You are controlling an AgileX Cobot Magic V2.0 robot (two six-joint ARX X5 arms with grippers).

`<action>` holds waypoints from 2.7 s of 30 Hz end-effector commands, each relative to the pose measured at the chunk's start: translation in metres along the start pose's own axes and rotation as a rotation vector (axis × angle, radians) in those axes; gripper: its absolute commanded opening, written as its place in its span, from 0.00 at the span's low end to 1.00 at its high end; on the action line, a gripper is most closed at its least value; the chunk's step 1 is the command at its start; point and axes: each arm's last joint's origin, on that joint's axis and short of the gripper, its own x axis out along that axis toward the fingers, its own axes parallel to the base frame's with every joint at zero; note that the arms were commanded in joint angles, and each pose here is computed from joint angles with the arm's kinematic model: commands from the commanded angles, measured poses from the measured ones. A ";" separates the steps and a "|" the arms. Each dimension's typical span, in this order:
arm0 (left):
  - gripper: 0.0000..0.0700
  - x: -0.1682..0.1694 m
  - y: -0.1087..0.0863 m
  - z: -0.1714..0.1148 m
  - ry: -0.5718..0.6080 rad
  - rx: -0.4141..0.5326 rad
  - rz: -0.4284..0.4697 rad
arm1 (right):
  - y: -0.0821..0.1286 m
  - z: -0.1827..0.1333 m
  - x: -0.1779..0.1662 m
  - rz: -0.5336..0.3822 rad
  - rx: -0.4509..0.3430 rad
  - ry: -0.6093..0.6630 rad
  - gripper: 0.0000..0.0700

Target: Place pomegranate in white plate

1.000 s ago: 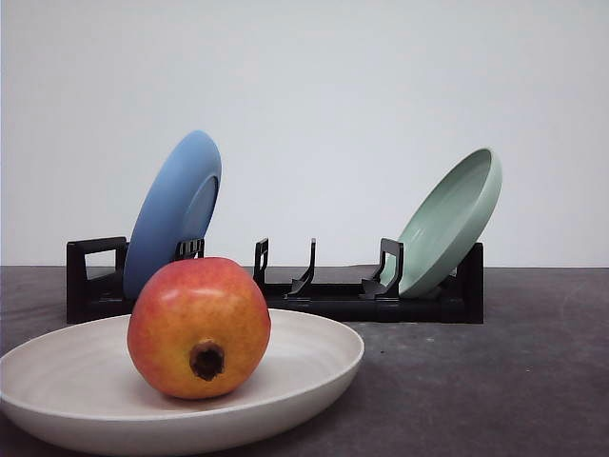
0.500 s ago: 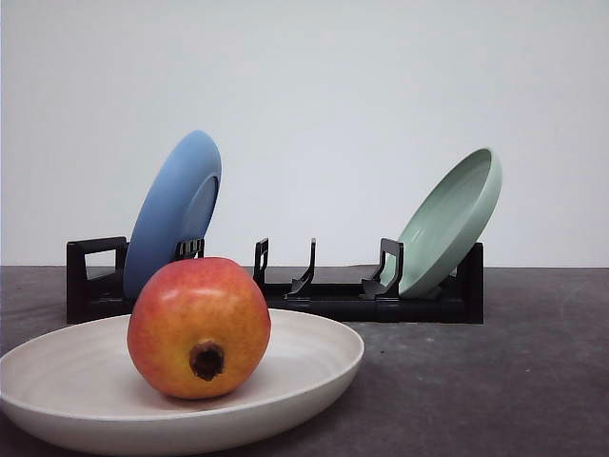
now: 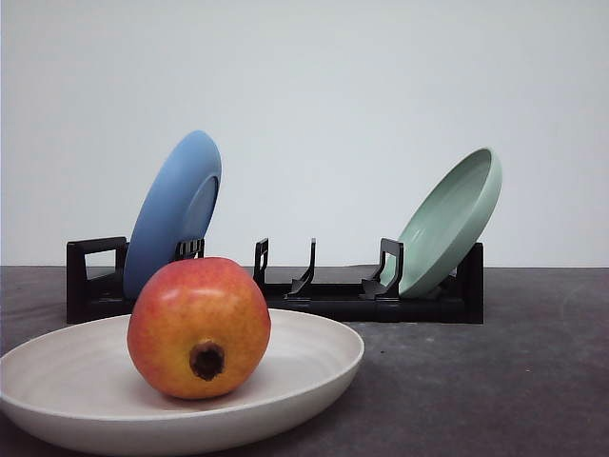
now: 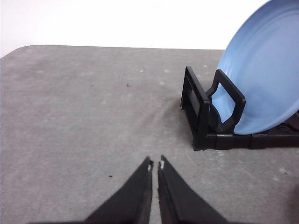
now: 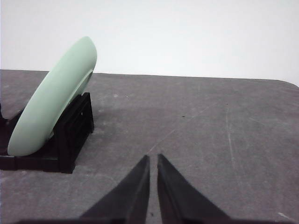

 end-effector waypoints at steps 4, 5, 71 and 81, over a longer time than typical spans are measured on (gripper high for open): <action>0.00 0.001 0.000 -0.002 -0.005 0.010 0.004 | 0.000 0.000 0.000 0.000 0.003 -0.006 0.04; 0.00 0.001 0.000 -0.002 -0.005 0.010 0.004 | 0.000 0.000 0.000 0.000 0.003 -0.006 0.04; 0.00 0.001 0.000 -0.002 -0.005 0.011 0.004 | 0.000 0.000 0.000 0.000 0.003 -0.006 0.04; 0.00 0.001 0.000 -0.002 -0.005 0.010 0.004 | 0.000 0.000 0.000 0.000 0.003 -0.006 0.04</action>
